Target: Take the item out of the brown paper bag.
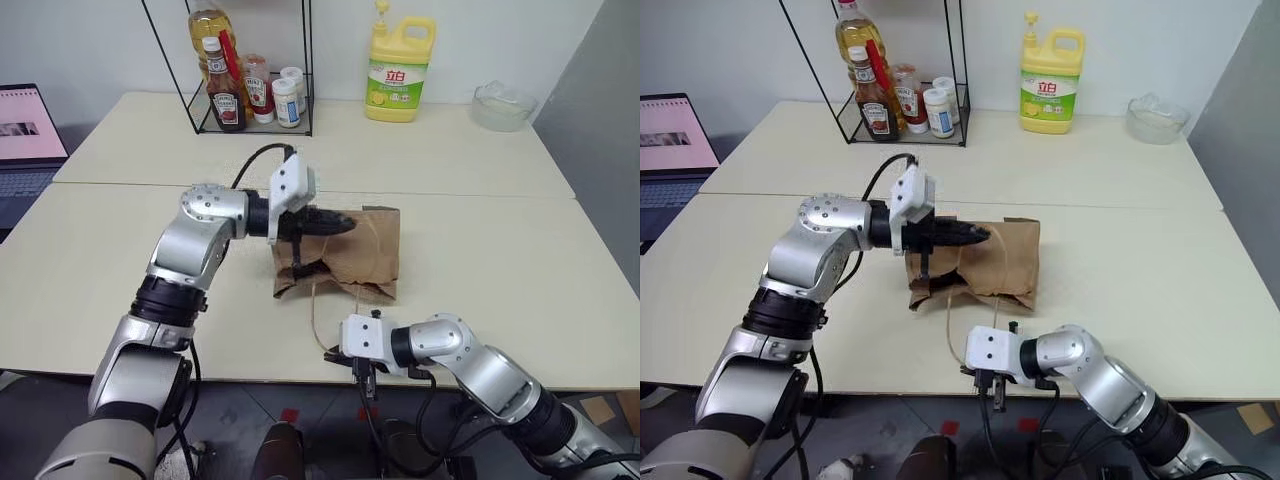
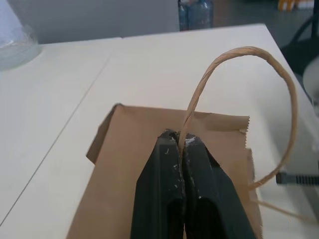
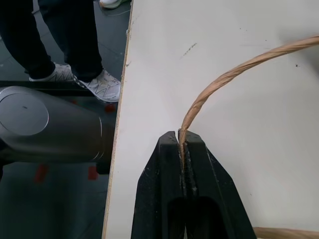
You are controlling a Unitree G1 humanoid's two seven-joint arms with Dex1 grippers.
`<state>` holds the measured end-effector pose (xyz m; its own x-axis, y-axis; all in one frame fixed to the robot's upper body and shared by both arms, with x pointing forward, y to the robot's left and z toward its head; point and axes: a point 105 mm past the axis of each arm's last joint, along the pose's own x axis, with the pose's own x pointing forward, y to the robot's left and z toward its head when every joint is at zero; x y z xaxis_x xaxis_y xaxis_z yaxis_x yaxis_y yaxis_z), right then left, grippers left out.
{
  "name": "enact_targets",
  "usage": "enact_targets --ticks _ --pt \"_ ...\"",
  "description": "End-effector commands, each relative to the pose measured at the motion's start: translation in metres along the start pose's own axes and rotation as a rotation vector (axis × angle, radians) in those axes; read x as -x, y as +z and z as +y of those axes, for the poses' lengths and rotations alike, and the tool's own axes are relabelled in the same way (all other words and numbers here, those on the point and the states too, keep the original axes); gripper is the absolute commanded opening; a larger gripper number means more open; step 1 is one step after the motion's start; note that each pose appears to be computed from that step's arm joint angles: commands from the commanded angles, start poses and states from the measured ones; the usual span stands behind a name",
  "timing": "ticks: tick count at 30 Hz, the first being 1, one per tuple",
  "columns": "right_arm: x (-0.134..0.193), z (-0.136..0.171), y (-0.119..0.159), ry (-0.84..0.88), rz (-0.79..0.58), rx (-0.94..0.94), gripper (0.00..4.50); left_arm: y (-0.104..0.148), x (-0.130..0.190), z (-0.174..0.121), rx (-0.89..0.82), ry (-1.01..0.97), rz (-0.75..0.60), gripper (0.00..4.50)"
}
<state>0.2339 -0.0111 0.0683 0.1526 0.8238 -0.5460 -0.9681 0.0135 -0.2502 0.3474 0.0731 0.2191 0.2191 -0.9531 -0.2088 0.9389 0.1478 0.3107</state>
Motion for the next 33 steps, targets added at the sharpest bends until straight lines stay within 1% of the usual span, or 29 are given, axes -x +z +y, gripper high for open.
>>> enact_targets --ticks 1,4,10,13,16,18,19,21,25,26,29,33 --pt "-0.004 0.010 -0.025 0.022 0.095 -0.046 0.01 0.033 0.003 0.010 -0.019 0.050 -0.075 0.00" --pt "-0.005 0.015 -0.029 0.036 0.112 -0.047 0.01 0.039 0.001 0.018 -0.006 0.072 -0.083 0.00" --pt "-0.005 0.017 -0.032 0.043 0.127 -0.050 0.01 0.043 0.000 0.025 -0.009 0.097 -0.090 0.00" --pt "-0.004 0.018 -0.033 0.045 0.131 -0.039 0.01 0.049 0.001 0.029 0.005 0.109 -0.114 0.00" --pt "-0.003 0.013 -0.025 0.011 0.101 -0.032 0.01 0.060 0.005 0.032 0.024 0.098 -0.168 0.00" --pt "-0.002 0.005 -0.018 -0.040 0.070 -0.022 0.01 0.061 0.007 0.028 0.009 0.067 -0.171 0.00" --pt "-0.002 0.002 -0.016 -0.056 0.060 -0.017 0.41 0.061 0.008 0.026 0.002 0.055 -0.167 0.00" --pt "0.000 -0.003 -0.013 -0.093 0.048 -0.001 0.96 0.058 0.009 0.023 -0.001 0.032 -0.162 0.00" --pt "0.010 -0.009 -0.006 -0.133 0.032 0.036 2.37 0.057 0.010 0.018 0.002 0.001 -0.167 0.00" --pt "0.014 -0.010 -0.002 -0.139 0.022 0.045 2.67 0.057 0.010 0.017 0.000 -0.009 -0.167 0.00" --pt "0.028 -0.013 0.012 -0.153 -0.011 0.078 2.67 0.056 0.010 0.016 -0.002 -0.019 -0.167 0.00" --pt "0.052 -0.014 0.039 -0.166 -0.080 0.083 2.67 0.056 0.009 0.016 -0.002 -0.026 -0.174 0.00"
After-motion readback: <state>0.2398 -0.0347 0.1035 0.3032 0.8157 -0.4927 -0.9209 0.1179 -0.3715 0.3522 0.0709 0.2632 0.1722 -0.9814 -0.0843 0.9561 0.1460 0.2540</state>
